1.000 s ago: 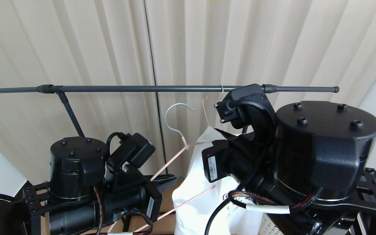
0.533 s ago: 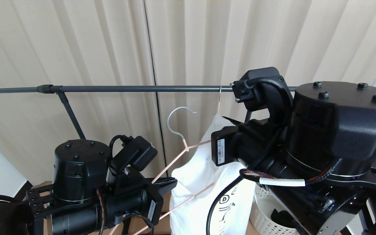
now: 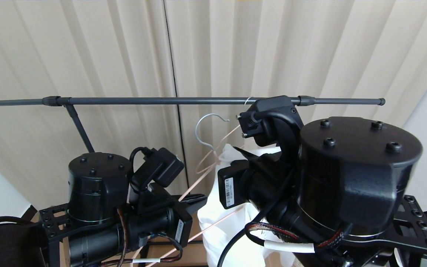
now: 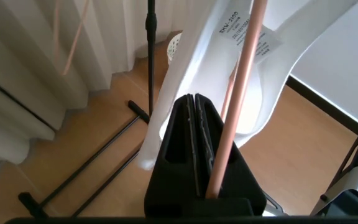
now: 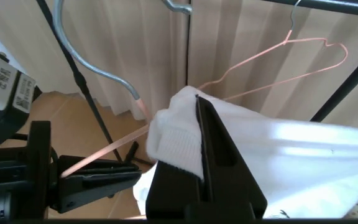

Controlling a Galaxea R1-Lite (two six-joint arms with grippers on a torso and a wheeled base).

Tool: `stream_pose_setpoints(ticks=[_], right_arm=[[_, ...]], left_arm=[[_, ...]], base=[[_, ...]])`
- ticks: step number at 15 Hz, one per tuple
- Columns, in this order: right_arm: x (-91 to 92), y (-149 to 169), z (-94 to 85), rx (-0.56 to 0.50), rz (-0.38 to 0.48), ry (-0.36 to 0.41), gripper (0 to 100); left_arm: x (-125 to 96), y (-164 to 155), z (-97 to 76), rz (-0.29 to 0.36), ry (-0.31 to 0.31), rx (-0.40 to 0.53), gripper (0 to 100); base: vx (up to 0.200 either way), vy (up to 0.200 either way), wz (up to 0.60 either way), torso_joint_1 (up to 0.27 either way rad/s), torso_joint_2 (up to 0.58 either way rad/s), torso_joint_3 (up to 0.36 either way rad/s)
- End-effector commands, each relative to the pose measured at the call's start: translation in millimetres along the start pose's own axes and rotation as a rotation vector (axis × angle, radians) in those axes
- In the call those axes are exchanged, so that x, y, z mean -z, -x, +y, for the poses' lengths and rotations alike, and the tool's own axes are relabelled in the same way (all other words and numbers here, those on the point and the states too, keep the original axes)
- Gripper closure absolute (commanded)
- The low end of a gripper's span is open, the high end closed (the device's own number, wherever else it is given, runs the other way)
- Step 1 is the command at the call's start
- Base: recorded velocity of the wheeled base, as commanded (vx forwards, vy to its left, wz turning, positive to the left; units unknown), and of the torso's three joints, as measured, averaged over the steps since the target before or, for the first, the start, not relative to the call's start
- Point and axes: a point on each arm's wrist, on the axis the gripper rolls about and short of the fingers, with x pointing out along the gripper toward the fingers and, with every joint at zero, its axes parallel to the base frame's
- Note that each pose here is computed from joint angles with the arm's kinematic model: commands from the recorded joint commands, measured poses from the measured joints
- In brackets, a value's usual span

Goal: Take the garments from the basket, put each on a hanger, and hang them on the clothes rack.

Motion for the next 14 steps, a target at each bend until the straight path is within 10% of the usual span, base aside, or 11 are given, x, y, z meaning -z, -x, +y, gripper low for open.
stream_pose_setpoints(ticks=[1,5,6,14], right_arm=[[-1.7,1,1.9,-0.009,-0.006,-0.013,100],[-5.1,2,-0.8,-0.004,-0.014,-0.025,100],[-5.5,2,-1.8,-0.001,-0.015,-0.026,0],[-13.6,3,-16.0,0.031,-0.026,-0.032,0]], left_arm=[[3,-4,0.2,0.014,0.001,0.001,100],[0,-3,-0.3,-0.015,-0.003,0.000,100],[0,-3,0.1,-0.021,-0.003,-0.002,100],[-4,3,2.6,-0.070,-0.004,-0.014,100]], base=[[0.000,0.000,0.00,0.000,0.00,0.000],[0.000,0.000,0.00,0.000,0.00,0.000],[0.000,0.000,0.00,0.000,0.00,0.000],[0.000,0.000,0.00,0.000,0.00,0.000]])
